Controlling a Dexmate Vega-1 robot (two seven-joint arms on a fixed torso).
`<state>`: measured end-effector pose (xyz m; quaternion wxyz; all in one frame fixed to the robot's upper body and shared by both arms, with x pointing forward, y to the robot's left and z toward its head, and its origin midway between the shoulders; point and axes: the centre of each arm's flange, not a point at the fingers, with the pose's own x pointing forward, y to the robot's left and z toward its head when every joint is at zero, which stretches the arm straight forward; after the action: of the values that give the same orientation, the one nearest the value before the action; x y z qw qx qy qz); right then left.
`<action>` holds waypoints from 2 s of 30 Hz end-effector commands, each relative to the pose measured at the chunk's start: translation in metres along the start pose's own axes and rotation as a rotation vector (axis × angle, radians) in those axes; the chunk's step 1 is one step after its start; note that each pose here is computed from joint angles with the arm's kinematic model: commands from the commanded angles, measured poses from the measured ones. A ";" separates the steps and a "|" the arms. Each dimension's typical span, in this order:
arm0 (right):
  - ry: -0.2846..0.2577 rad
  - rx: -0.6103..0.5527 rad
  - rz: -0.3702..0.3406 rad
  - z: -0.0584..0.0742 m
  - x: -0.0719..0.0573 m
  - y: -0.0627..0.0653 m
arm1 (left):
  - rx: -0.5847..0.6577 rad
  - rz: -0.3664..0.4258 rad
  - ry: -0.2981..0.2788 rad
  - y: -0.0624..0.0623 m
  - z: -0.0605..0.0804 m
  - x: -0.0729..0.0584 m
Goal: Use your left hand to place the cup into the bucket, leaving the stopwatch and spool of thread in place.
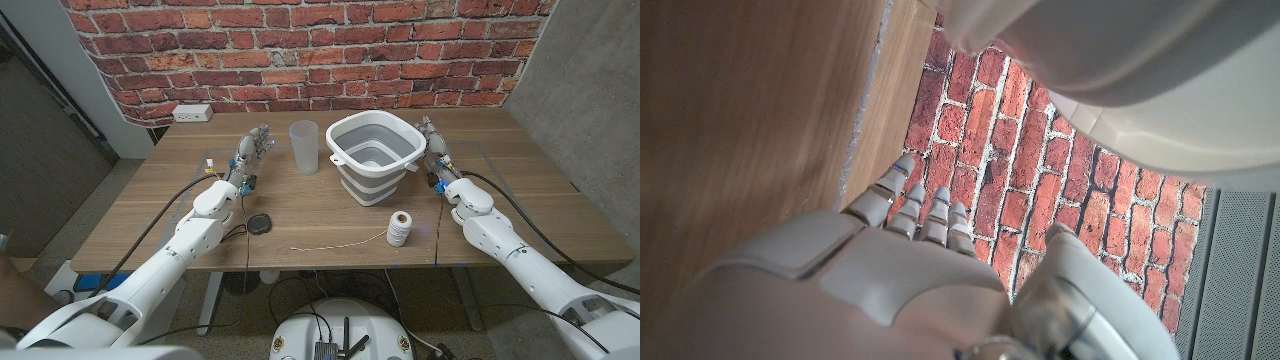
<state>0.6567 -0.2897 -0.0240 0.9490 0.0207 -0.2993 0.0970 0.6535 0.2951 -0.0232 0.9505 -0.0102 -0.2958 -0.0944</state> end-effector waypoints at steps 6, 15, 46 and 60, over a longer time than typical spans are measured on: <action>-0.020 -0.015 -0.028 0.001 0.003 -0.003 | 0.066 0.004 -0.010 0.006 0.011 0.002; -0.020 -0.020 -0.058 0.002 -0.002 -0.005 | 0.086 -0.026 -0.021 0.010 0.015 0.002; -0.029 -0.015 -0.107 -0.008 -0.011 0.002 | 0.267 -0.193 0.002 0.038 0.055 -0.018; -0.015 -0.034 -0.096 -0.006 -0.016 -0.004 | 0.382 -0.275 0.067 0.057 0.076 -0.023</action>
<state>0.6501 -0.2902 -0.0364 0.9487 0.0280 -0.3117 0.0444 0.6117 0.3473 0.0186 0.9285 0.1668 -0.2957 -0.1502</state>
